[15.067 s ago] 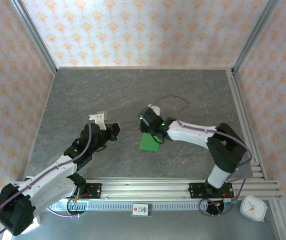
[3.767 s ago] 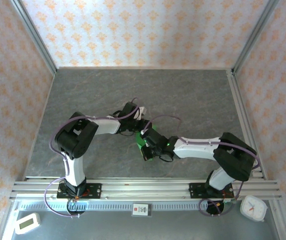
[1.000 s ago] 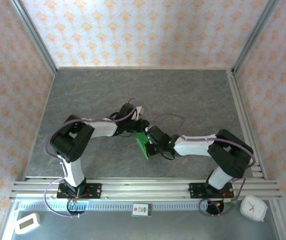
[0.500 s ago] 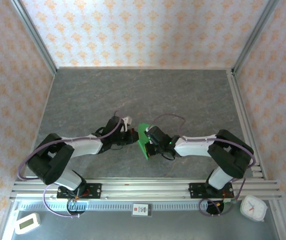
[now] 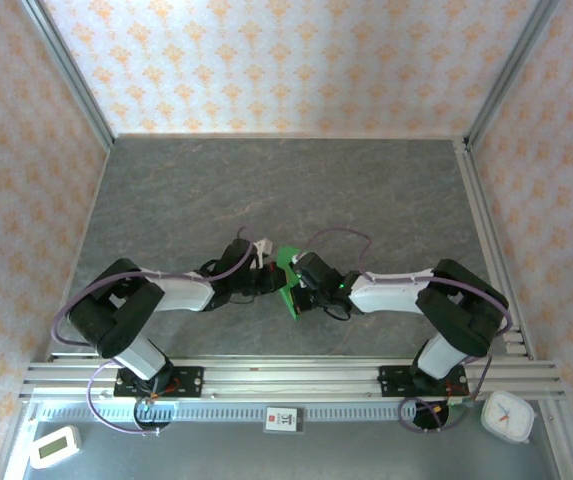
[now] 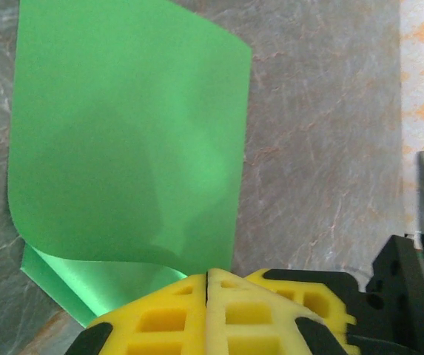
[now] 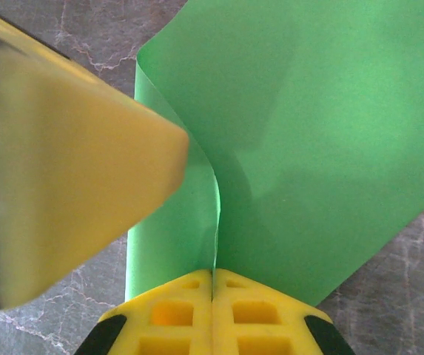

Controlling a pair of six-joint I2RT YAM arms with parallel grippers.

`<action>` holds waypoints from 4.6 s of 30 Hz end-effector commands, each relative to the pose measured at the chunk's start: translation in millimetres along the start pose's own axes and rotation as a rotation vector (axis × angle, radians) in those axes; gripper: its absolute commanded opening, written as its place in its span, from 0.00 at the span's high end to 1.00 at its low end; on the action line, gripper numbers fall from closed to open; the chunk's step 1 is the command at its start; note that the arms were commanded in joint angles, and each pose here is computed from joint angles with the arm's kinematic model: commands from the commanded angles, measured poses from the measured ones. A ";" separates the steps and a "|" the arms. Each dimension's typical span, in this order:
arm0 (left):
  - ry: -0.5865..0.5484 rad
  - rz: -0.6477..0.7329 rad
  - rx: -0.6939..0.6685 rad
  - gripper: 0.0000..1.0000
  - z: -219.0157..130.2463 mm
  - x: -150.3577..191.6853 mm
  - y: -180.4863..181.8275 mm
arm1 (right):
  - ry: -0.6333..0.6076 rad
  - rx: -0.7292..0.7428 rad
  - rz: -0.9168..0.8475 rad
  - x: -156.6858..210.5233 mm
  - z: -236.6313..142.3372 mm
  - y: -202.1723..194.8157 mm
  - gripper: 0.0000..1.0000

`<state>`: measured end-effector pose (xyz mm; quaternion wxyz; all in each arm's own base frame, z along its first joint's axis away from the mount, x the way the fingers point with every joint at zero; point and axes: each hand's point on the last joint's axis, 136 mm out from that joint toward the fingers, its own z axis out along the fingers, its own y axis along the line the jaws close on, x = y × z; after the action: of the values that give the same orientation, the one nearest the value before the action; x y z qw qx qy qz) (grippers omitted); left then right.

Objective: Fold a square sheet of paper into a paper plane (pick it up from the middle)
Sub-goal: Third fold the triangle at the center of the table.

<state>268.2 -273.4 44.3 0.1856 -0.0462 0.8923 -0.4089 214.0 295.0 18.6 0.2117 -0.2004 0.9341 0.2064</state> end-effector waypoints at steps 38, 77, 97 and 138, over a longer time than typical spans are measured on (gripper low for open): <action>-0.055 -0.048 -0.096 1.00 3.5 29.0 24.5 | 0.131 0.067 0.030 45.4 10.9 -25.8 1.00; -0.068 0.097 -0.263 1.00 19.5 -10.2 51.9 | 0.113 0.055 0.026 37.7 5.2 -22.4 1.00; -0.052 0.091 -0.321 1.00 18.5 1.1 69.2 | -0.092 -0.253 0.166 -30.6 -46.6 42.5 1.00; -0.023 0.083 -0.373 1.00 23.7 5.1 82.8 | 0.195 -0.099 0.054 63.2 1.5 13.8 1.00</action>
<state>294.3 -267.0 16.3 0.2428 -0.0366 0.9168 -0.3149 190.7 319.6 19.3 0.1623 -0.1845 0.9239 0.2934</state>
